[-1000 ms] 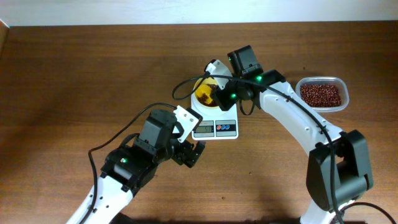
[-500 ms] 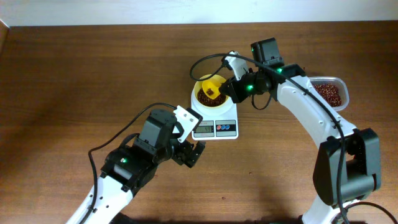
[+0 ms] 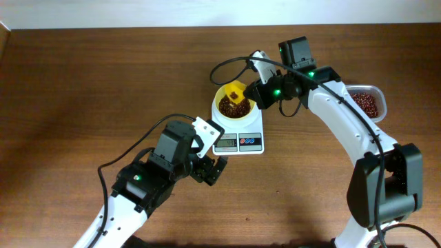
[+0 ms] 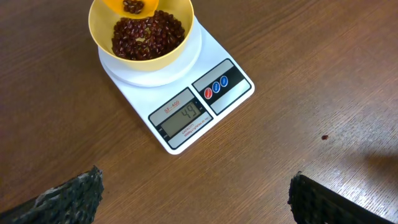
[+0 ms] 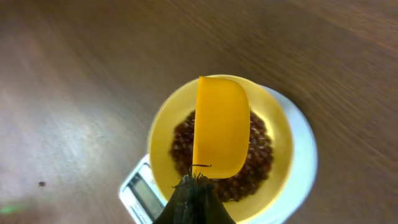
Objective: Scoop item into bowl and weigh 50g on scale
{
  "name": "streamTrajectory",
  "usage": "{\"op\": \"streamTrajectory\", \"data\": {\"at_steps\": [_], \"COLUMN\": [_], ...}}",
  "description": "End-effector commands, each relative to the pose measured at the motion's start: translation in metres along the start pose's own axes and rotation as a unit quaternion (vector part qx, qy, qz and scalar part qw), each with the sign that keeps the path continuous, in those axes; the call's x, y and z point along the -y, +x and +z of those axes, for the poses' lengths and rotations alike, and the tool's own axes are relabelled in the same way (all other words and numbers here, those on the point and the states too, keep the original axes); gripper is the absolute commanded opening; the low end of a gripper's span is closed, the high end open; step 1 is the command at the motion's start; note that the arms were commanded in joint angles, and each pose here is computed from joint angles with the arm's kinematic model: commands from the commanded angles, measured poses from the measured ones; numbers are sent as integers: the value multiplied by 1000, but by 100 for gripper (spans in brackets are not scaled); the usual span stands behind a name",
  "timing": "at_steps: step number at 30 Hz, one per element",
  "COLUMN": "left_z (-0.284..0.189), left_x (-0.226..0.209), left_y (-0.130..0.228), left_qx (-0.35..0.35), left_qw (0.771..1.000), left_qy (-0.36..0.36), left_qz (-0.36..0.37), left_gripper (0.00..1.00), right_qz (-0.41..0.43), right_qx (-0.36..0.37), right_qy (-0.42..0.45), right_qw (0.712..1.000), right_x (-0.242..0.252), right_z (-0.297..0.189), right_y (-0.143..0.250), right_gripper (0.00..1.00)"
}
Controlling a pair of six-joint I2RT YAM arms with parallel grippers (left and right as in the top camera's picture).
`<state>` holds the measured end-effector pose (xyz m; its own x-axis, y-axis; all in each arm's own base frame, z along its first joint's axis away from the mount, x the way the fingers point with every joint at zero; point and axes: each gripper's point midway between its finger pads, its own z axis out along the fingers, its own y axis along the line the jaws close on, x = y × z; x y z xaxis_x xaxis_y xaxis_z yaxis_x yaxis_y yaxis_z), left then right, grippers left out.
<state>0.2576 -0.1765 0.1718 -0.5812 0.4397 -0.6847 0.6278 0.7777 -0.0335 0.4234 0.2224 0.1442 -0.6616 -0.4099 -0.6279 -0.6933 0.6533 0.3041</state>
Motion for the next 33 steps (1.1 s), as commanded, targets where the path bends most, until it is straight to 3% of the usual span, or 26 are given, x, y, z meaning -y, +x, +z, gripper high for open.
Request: {"op": "streamTrajectory", "data": {"at_steps": [1,12,15,23,26,29,33], "left_z": [1,1,1,1,1,1,1], "left_x": [4,4,4,4,4,4,4], "left_y": [1,1,1,1,1,1,1], "left_qx": [0,0,0,0,0,0,0], "left_qw": [1000,1000,1000,1000,1000,1000,1000], "left_qy": [9,9,9,9,9,9,9], "left_qz": [-4,-4,-4,-4,-4,-4,-4], "left_gripper": [99,99,99,99,99,99,99], "right_qz": [-31,-57,-32,-56,-47,-72,-79], "right_qx": [10,29,-15,-3,-33,2,-30], "right_qy": [35,47,33,68,63,67,55], "right_qw": [999,997,999,996,996,995,995], "right_x": [7,3,-7,1,-3,-2,-15], "right_z": [-17,-36,-33,-38,-37,-37,-32], "right_y": [-13,-42,-21,-33,-18,-38,-24], "right_gripper": [4,4,4,4,4,4,4]}}
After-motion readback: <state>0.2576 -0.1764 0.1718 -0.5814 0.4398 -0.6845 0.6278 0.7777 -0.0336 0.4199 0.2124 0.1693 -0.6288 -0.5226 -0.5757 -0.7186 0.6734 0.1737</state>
